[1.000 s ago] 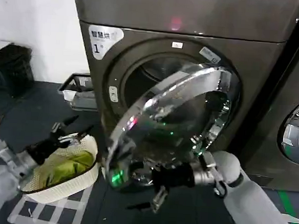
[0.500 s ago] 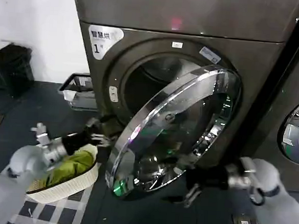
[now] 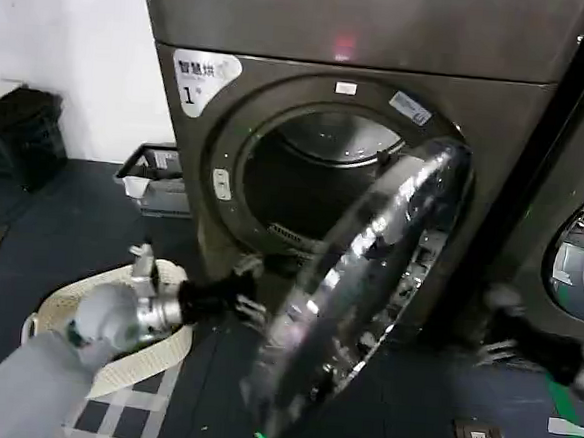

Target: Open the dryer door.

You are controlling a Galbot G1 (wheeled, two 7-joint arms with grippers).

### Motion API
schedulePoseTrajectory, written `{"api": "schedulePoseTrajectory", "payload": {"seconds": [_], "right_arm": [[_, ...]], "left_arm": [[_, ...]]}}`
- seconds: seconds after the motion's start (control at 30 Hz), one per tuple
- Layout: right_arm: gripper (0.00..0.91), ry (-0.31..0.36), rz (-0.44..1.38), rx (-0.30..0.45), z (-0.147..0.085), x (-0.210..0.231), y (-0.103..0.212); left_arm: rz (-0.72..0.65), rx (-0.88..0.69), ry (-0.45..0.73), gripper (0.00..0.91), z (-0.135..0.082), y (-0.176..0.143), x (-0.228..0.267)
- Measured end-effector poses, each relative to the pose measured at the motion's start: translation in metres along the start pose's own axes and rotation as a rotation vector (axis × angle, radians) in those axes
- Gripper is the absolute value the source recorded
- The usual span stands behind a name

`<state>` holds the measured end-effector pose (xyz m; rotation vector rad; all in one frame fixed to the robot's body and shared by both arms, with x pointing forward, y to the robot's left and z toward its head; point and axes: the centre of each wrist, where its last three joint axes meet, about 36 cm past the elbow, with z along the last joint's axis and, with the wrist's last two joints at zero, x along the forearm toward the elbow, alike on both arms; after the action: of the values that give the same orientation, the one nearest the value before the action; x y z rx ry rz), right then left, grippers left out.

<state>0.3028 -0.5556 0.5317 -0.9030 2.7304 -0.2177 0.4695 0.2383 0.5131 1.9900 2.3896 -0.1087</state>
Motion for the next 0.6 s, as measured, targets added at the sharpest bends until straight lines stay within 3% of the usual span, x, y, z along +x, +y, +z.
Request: {"api": "schedulePoseTrajectory", "payload": {"seconds": [0.13,0.4,0.6], "right_arm": [[0.907,-0.012,0.265,0.069,-0.025,0.049,0.009],[0.907,0.046,0.842,0.160,-0.069,0.121,0.026],[0.907,0.015,1.204,0.212,-0.102,0.165,0.030]], "left_arm": [[0.030,-0.007,-0.005,0.907,0.006,-0.015,-0.027],[0.105,0.047,0.004,0.907,0.042,-0.035,-0.092],[0.153,0.053,-0.013,0.907,0.052,-0.033,-0.150]]}}
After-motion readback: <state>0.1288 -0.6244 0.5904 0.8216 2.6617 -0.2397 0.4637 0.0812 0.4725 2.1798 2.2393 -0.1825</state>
